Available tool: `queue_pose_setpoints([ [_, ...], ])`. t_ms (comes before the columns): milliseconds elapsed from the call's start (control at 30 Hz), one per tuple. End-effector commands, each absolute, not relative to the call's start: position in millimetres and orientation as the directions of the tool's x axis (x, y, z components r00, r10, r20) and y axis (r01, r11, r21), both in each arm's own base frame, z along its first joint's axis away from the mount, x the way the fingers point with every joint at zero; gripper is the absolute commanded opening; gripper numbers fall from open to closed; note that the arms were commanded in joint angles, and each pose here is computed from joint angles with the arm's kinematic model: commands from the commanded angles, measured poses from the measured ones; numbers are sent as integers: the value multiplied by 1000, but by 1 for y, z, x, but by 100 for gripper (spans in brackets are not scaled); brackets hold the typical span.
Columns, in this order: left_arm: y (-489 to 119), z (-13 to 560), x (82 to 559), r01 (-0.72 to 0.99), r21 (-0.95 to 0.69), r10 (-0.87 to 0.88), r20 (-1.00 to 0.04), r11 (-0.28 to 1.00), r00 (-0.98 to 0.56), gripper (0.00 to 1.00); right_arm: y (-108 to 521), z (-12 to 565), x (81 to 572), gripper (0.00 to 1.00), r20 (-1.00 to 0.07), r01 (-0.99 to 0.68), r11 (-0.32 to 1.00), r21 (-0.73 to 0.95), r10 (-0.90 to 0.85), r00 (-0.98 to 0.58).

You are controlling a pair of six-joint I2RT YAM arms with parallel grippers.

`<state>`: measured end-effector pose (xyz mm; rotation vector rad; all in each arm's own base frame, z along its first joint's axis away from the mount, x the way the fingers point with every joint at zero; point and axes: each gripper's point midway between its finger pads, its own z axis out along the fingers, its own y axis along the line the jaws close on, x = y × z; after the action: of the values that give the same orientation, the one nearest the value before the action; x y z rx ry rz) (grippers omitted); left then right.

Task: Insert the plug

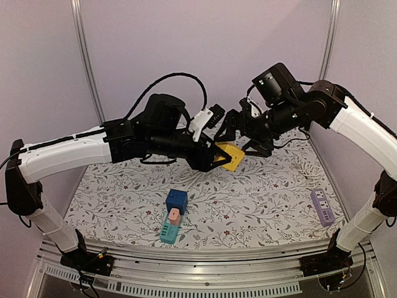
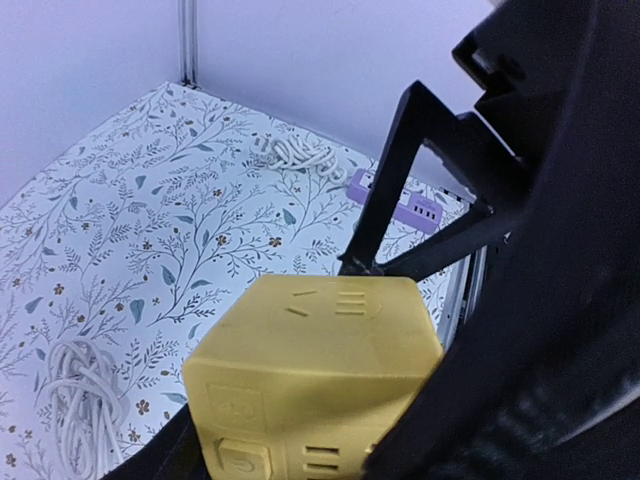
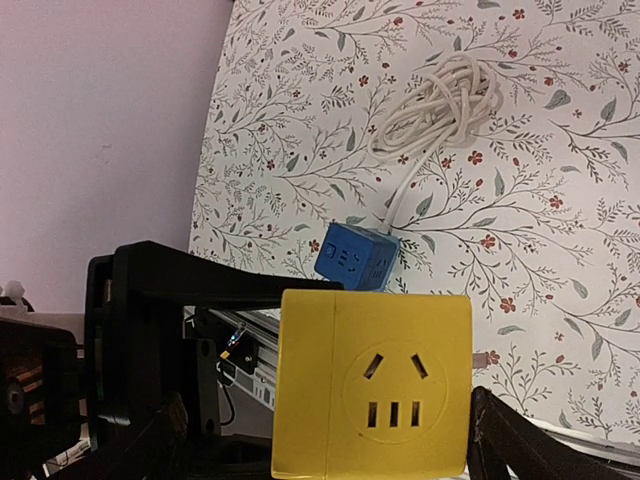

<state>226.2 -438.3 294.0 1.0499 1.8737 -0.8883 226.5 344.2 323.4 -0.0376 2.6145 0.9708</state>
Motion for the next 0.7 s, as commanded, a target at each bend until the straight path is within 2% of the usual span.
queue_pose_setpoints([
  [0,-443,296,219,900,-208,337,-876,383,-345,9,335,344,234,96,-385,-154,744,651,148,-911],
  [133,-441,299,219,897,-208,331,-877,391,-348,9,330,347,238,99,-398,-149,747,648,165,-902],
  [400,-421,289,240,807,-294,243,-852,512,-464,6,305,347,256,99,-442,-112,787,607,217,-870],
  [500,-404,288,248,769,-289,203,-858,570,-472,0,274,332,274,99,-472,-51,843,535,248,-846],
  [667,-376,286,254,713,-271,163,-865,646,-475,0,202,303,300,99,-481,90,899,428,311,-820],
])
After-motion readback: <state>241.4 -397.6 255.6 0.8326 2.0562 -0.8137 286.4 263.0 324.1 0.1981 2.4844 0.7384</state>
